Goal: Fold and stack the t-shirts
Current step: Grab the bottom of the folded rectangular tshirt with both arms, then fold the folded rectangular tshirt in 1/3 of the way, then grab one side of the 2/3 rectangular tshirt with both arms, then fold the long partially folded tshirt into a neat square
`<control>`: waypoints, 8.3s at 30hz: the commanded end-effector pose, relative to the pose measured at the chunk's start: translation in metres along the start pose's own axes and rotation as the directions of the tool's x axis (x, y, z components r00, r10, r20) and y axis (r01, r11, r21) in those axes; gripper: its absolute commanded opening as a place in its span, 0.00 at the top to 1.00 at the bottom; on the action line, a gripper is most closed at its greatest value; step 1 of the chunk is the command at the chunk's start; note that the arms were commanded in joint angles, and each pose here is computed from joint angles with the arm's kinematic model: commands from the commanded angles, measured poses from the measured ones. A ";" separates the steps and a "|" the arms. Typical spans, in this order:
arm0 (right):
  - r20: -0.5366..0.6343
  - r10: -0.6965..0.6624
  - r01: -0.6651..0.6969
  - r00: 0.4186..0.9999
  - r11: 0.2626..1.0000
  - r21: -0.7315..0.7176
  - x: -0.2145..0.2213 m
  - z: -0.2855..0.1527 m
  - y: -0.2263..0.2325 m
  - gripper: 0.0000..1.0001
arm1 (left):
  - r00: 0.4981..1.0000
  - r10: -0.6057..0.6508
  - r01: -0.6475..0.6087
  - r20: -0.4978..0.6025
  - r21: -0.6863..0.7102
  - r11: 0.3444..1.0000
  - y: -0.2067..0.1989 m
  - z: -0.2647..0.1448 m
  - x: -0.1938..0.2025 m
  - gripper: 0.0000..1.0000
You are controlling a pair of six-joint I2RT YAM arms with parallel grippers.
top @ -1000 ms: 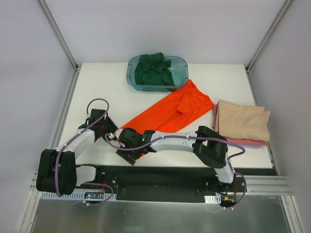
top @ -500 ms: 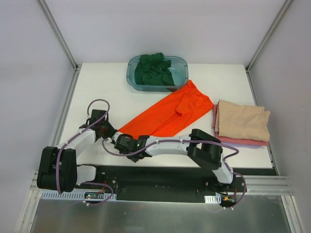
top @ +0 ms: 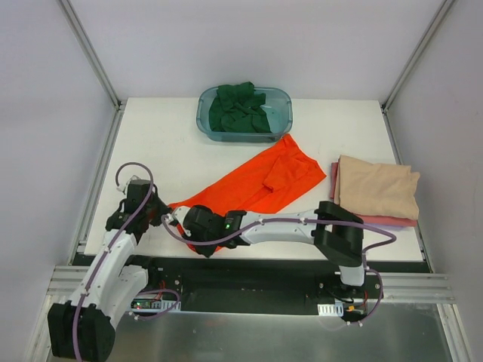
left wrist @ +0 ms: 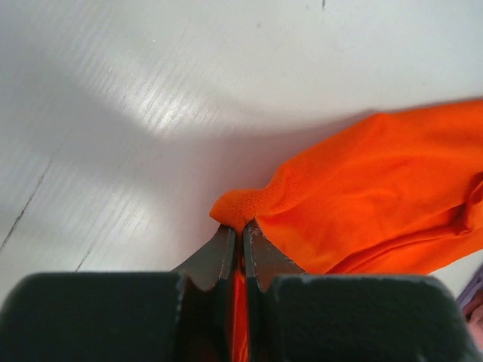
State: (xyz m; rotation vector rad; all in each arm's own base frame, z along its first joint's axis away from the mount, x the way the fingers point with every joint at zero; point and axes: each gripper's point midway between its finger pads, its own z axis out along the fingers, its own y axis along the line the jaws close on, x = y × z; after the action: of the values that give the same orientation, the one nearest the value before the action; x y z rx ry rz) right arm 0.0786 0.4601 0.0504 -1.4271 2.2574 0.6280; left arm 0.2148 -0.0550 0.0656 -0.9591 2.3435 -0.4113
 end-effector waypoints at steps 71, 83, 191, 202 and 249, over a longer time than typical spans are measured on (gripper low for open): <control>0.400 0.583 -0.707 0.707 0.593 0.385 0.095 -0.168 -0.269 0.06 | 0.898 0.432 -0.377 -0.088 0.353 0.856 -0.263 0.052 0.002 0.01; 0.225 0.425 -0.448 0.877 0.892 0.059 0.016 -0.112 -0.176 0.04 | 0.966 0.257 -0.248 -0.022 0.191 0.950 -0.137 0.019 -0.022 0.01; 0.021 0.043 -0.039 0.999 0.984 -0.173 0.043 -0.082 -0.005 0.92 | 0.986 0.152 -0.150 -0.064 0.037 0.988 -0.056 0.015 0.008 1.00; 0.214 0.127 0.013 0.969 0.832 -0.554 -0.015 -0.160 0.075 0.93 | 0.962 0.085 -0.156 0.259 0.269 0.950 -0.074 -0.090 -0.039 1.00; 0.310 0.728 -0.772 0.611 0.634 0.033 0.112 -0.117 -0.166 0.75 | 0.869 0.457 -0.400 -0.188 0.275 0.874 -0.231 0.087 0.044 0.63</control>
State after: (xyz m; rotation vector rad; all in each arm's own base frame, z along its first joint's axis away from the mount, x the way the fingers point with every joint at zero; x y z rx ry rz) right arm 0.1686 0.2635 0.0699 -0.2881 2.5103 0.8823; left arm 0.3484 -0.2420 0.0740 -0.3191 2.6230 -0.5651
